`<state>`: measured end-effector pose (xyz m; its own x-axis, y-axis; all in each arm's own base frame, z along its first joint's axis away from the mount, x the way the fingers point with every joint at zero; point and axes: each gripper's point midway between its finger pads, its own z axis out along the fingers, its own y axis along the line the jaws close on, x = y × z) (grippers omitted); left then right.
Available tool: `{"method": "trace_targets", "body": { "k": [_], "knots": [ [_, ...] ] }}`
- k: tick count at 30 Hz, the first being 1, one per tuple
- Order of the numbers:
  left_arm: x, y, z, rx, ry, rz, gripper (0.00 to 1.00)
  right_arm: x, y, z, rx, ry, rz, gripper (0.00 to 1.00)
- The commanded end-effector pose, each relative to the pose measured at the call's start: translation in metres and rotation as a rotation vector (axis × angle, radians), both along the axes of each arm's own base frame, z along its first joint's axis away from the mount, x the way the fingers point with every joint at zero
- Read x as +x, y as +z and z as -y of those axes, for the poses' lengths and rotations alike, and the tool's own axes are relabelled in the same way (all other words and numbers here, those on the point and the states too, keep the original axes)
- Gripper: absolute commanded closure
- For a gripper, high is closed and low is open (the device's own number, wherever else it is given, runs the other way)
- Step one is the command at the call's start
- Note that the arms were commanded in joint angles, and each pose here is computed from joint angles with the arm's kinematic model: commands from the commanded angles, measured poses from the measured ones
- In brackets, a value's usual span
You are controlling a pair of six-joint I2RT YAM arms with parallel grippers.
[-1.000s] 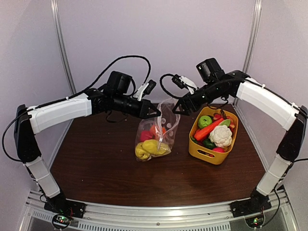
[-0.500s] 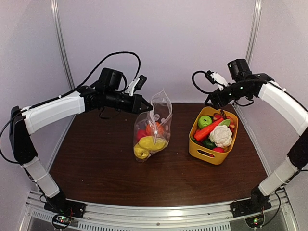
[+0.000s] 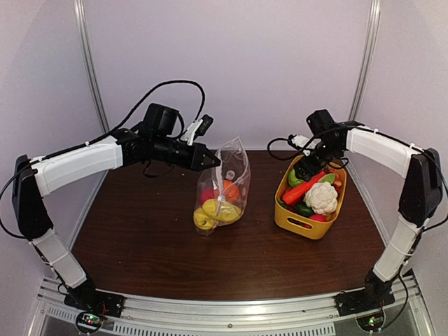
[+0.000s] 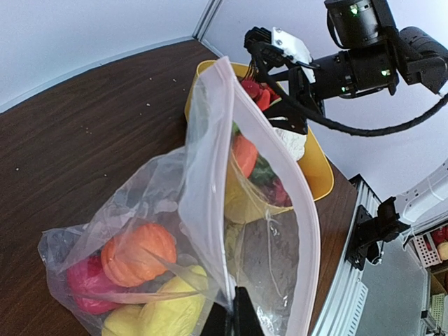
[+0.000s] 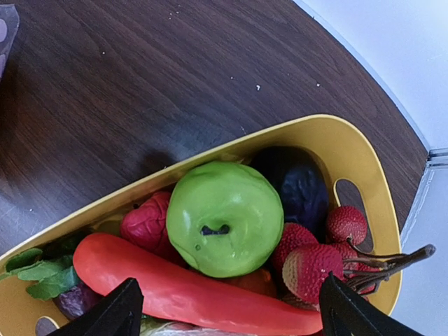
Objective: Place the food in the zip-top bag and seal the zipper
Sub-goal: Pick up the fake fruit from the bin.
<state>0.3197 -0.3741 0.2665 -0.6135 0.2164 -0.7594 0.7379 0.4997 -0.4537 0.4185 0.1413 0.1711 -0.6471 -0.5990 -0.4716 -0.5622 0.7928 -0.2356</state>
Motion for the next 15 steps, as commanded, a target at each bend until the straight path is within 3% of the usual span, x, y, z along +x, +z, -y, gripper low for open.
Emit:
{"method": "trace_targets", "body": {
  "k": [1,15],
  "knots": [
    [-0.006,0.02,-0.001,-0.041,-0.024,0.054,1.0,0.019,-0.004,-0.004,-0.025,-0.011,0.014,0.13],
    [-0.005,0.008,0.003,-0.037,-0.036,0.022,1.0,0.03,-0.035,-0.013,-0.033,0.003,-0.056,0.18]
  ]
}}
